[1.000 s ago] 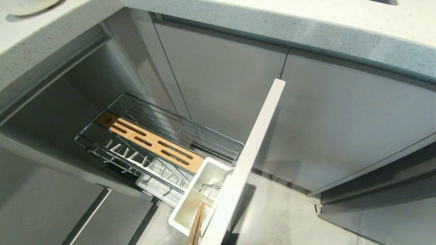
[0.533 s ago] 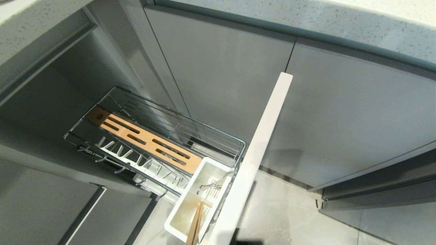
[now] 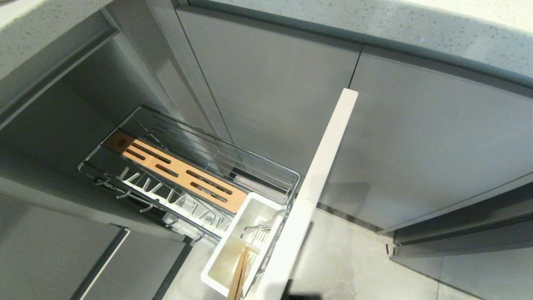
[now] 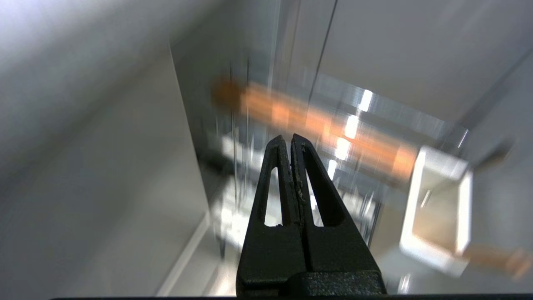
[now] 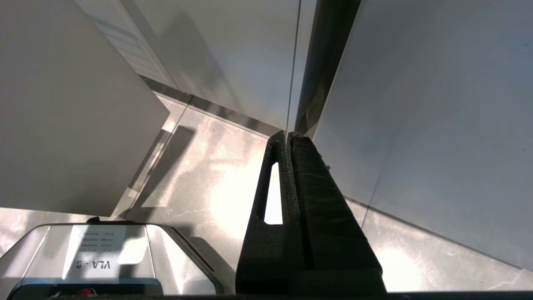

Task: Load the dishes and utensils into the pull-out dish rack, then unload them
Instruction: Pick up the chopsticks and place it in the cupboard

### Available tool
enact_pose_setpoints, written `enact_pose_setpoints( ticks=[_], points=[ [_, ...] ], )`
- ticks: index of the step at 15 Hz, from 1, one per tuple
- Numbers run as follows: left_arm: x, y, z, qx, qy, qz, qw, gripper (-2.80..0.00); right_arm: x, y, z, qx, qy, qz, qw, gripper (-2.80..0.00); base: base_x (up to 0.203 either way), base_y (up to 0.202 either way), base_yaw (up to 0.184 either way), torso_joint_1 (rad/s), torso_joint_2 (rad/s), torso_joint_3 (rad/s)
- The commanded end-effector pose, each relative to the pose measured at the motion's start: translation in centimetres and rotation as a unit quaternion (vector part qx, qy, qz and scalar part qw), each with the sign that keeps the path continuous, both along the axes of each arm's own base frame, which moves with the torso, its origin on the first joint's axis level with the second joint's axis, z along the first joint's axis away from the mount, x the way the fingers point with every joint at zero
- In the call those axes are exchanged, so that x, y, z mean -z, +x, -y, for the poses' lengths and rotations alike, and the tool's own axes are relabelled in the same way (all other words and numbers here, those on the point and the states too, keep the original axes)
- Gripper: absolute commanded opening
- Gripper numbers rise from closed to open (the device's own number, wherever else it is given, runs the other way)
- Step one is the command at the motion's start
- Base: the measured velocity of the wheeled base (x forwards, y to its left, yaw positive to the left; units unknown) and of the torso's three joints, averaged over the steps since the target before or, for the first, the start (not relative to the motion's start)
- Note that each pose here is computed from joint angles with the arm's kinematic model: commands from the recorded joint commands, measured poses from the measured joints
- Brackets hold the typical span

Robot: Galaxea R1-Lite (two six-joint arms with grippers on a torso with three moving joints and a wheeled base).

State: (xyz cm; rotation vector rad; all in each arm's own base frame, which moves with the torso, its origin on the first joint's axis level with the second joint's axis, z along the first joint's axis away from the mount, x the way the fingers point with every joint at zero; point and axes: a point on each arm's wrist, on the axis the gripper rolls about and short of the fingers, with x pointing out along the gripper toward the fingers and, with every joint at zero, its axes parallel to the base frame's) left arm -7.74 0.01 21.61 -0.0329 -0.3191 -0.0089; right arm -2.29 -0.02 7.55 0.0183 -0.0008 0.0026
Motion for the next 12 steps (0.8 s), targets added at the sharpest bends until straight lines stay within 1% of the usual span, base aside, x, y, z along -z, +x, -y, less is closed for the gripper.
enact_pose_setpoints(
  ticks=[1, 2, 4, 5, 6, 7, 8, 9, 10, 11, 12],
  points=[
    [-6.5, 0.8, 0.0, -0.001, 0.001, 0.006, 1.0, -2.8, 0.0, 0.0, 0.0, 0.0, 0.0, -0.001, 1.0, -2.8, 0.0, 0.0, 0.0, 0.0, 0.0, 0.0],
    [-9.7, 1.7, 0.0, -0.002, 0.0, 0.01, 0.9999, -2.8, 0.0, 0.0, 0.0, 0.0, 0.0, -0.001, 1.0, -2.8, 0.0, 0.0, 0.0, 0.0, 0.0, 0.0],
    [-15.0, 4.2, 0.1, -0.01, -0.01, 0.015, 0.9998, -2.8, 0.0, 0.0, 0.0, 0.0, 0.0, -0.001, 1.0, -2.8, 0.0, 0.0, 0.0, 0.0, 0.0, 0.0],
    [-17.3, 5.8, 0.1, -0.013, -0.017, 0.017, 0.9996, -2.8, 0.0, 0.0, 0.0, 0.0, 0.0, -0.001, 1.0, -2.8, 0.0, 0.0, 0.0, 0.0, 0.0, 0.0],
    [-18.9, 7.6, 0.0, -0.017, -0.024, 0.011, 0.9995, -2.8, 0.0, 0.0, 0.0, 0.0, 0.0, -0.001, 1.0, -2.8, 0.0, 0.0, 0.0, 0.0, 0.0, 0.0],
    [-20.0, 9.3, -0.1, -0.021, -0.032, 0.005, 0.9992, -2.8, 0.0, 0.0, 0.0, 0.0, 0.0, -0.001, 1.0, -2.8, 0.0, 0.0, 0.0, 0.0, 0.0, 0.0],
    [-20.6, 11.4, -0.3, -0.032, -0.046, -0.009, 0.9984, -2.8, 0.0, 0.0, 0.0, 0.0, 0.0, -0.001, 1.0, -2.8, 0.0, 0.0, 0.0, 0.0, 0.0, 0.0],
    [-21.0, 13.4, -0.5, -0.059, -0.068, -0.02, 0.9957, -2.8, 0.0, 0.0, 0.0, 0.0, 0.0, -0.001, 1.0, -2.8, 0.0, 0.0, 0.0, 0.0, 0.0, 0.0],
    [-21.3, 14.9, -0.8, -0.1, -0.094, -0.026, 0.9902, -2.8, 0.0, 0.0, 0.0, 0.0, 0.0, -0.001, 1.0, -2.8, 0.0, 0.0, 0.0, 0.0, 0.0, 0.0],
    [-21.5, 16.0, -1.0, -0.128, -0.122, -0.027, 0.9838, -2.8, 0.0, 0.0, 0.0, 0.0, 0.0, -0.001, 1.0, -2.8, 0.0, 0.0, 0.0, 0.0, 0.0, 0.0],
    [-21.8, 16.9, -1.2, -0.145, -0.159, -0.021, 0.9762, -2.8, 0.0, 0.0, 0.0, 0.0, 0.0, -0.001, 1.0, -2.8, 0.0, 0.0, 0.0, 0.0, 0.0, 0.0]
  ],
)
